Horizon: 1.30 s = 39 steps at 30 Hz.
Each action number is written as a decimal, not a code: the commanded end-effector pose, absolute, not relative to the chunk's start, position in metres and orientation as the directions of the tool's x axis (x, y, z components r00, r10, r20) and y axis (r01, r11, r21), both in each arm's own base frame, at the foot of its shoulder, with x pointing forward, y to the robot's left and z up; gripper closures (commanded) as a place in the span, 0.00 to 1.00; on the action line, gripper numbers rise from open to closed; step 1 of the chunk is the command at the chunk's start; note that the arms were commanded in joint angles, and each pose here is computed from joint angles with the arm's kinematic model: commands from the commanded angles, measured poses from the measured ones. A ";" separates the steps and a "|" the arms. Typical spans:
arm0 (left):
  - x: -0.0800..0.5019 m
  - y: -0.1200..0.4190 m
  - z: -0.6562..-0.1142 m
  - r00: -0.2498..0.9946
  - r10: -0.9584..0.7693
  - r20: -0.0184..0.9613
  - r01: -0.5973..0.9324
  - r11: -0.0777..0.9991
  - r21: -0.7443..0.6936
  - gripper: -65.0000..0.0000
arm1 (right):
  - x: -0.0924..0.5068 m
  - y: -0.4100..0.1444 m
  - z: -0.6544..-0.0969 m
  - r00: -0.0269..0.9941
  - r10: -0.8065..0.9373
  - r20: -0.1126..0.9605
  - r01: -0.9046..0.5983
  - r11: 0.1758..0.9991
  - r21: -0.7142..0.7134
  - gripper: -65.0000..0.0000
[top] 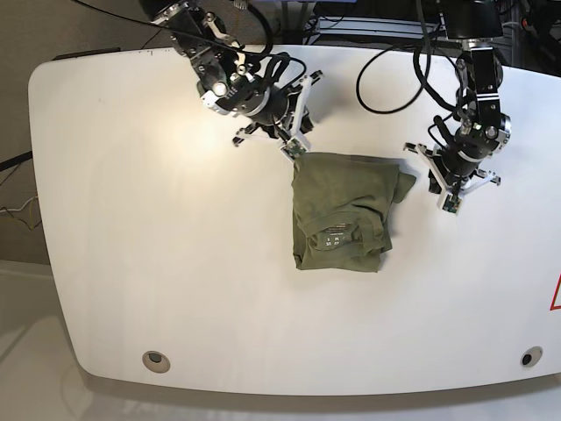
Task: Fold the T-shirt properly
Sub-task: 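Lift both grippers up and away from the folded shirt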
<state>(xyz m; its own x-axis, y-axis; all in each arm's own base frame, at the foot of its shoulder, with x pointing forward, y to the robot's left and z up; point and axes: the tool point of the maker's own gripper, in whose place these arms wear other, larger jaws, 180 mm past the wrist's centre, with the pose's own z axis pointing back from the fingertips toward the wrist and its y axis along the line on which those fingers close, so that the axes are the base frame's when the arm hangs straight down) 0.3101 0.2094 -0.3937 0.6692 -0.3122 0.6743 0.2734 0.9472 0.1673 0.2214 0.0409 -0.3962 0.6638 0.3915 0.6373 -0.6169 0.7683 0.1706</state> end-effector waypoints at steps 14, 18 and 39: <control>0.276 0.207 -0.410 0.705 -0.316 0.635 0.289 0.946 0.149 1.00 | 0.268 0.078 -0.393 0.651 0.364 0.666 -0.619 0.762 0.189 1.00; 0.274 0.207 -0.412 0.708 -0.316 0.632 0.290 0.946 0.148 1.00 | 0.268 0.089 -0.396 0.632 0.405 0.661 -0.655 0.735 0.176 1.00; 0.273 0.225 -0.408 0.717 -0.289 0.634 0.243 0.957 0.161 1.00 | 0.307 0.117 -0.406 0.612 0.410 0.676 -0.667 0.728 0.161 1.00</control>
<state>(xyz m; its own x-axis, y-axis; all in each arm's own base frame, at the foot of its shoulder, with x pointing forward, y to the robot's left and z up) 0.2669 0.2214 -0.4173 0.7354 -0.2859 0.6144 0.2494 0.9572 0.1469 0.2922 0.1141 -0.4185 0.6363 0.4219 0.6458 -0.6643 0.7252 0.1809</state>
